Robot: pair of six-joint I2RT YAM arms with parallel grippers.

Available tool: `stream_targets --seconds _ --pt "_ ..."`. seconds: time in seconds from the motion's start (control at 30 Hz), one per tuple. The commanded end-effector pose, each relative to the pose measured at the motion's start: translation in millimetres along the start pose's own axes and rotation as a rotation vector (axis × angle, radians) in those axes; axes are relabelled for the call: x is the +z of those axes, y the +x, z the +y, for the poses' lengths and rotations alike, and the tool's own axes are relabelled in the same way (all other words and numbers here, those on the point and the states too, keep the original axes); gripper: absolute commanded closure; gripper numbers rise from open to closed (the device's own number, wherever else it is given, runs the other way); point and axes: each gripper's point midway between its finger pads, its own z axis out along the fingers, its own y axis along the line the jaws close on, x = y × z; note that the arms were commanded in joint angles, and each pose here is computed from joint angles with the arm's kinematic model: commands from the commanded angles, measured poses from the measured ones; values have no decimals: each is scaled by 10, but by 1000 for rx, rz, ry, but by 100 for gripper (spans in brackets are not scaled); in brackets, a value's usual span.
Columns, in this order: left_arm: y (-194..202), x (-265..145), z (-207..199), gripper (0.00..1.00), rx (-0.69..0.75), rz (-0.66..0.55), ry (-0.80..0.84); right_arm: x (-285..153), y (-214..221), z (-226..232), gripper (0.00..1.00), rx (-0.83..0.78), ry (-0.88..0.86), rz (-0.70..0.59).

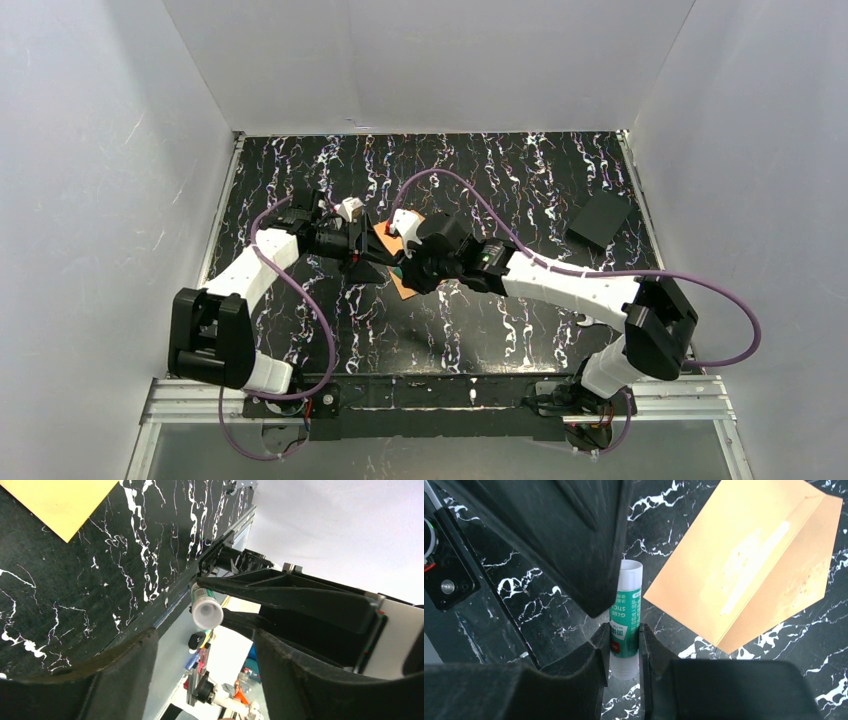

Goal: Place the letter into the envelope and seal it

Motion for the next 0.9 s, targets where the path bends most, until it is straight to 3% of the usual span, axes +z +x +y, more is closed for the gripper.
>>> stream_targets --seconds 0.0,0.37,0.7,0.87 --pt "146 33 -101 36 -32 85 53 14 -360 71 76 -31 -35 -92" --pt "162 109 -29 66 -69 119 40 17 -420 134 76 -51 -72 -108" --pt "111 126 32 59 -90 124 -21 58 -355 188 75 -77 -112 -59" --pt "110 139 40 73 -96 129 -23 82 -351 181 75 -87 -112 -55"
